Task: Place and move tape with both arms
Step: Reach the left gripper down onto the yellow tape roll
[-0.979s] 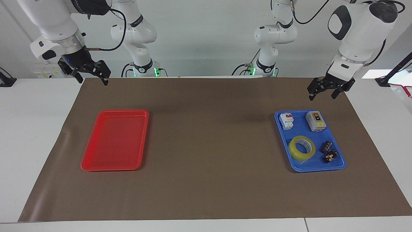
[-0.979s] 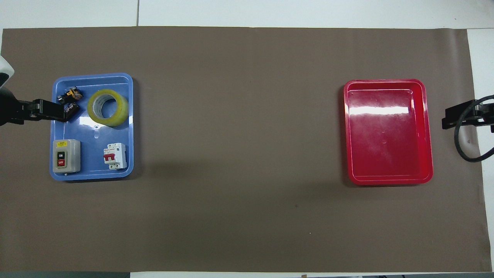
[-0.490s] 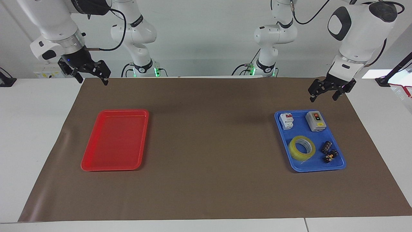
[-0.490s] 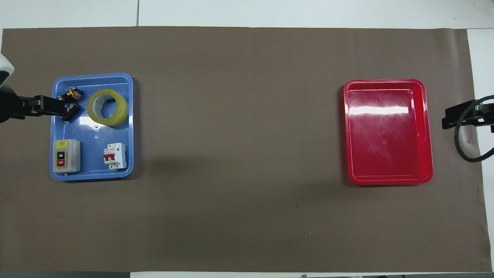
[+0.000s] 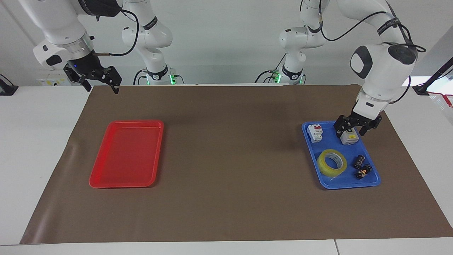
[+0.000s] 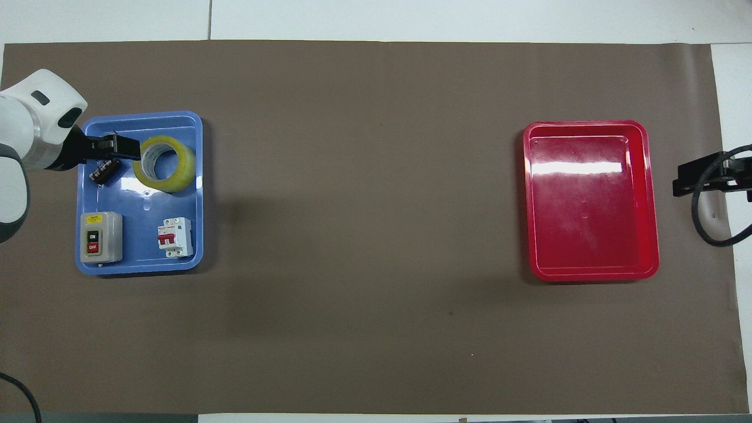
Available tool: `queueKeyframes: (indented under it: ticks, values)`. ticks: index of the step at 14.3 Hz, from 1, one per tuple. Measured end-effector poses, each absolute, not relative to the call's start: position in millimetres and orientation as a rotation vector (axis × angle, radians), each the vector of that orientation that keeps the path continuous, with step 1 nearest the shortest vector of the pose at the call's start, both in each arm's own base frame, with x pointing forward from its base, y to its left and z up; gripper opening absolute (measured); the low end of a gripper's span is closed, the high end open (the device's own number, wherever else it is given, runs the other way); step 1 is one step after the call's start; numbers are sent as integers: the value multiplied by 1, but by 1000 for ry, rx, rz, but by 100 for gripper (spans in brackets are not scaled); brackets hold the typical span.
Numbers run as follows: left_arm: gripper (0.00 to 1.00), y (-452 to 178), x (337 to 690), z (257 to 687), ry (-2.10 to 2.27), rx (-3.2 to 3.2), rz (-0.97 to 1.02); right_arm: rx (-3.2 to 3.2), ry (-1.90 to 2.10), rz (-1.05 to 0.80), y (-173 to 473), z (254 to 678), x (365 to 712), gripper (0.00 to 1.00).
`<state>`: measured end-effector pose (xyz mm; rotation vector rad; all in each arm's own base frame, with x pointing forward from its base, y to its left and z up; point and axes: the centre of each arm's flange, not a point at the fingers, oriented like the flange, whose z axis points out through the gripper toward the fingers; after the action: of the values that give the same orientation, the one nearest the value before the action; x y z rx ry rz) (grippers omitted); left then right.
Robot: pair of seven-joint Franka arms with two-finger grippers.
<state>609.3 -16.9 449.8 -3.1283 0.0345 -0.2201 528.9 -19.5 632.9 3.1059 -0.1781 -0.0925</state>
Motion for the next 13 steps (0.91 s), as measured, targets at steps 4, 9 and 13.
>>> queueKeyframes:
  ticks: [4,9,13]
  values:
    - [100,0,628,397,-7,-3129,-253,3106,-178,-92,-20,633,529,100]
    - [100,13,623,356,-41,-3132,-211,3106,-178,-92,-20,633,529,100]
    - [99,13,616,330,-41,-3134,-193,3106,-178,-93,-20,633,529,100]
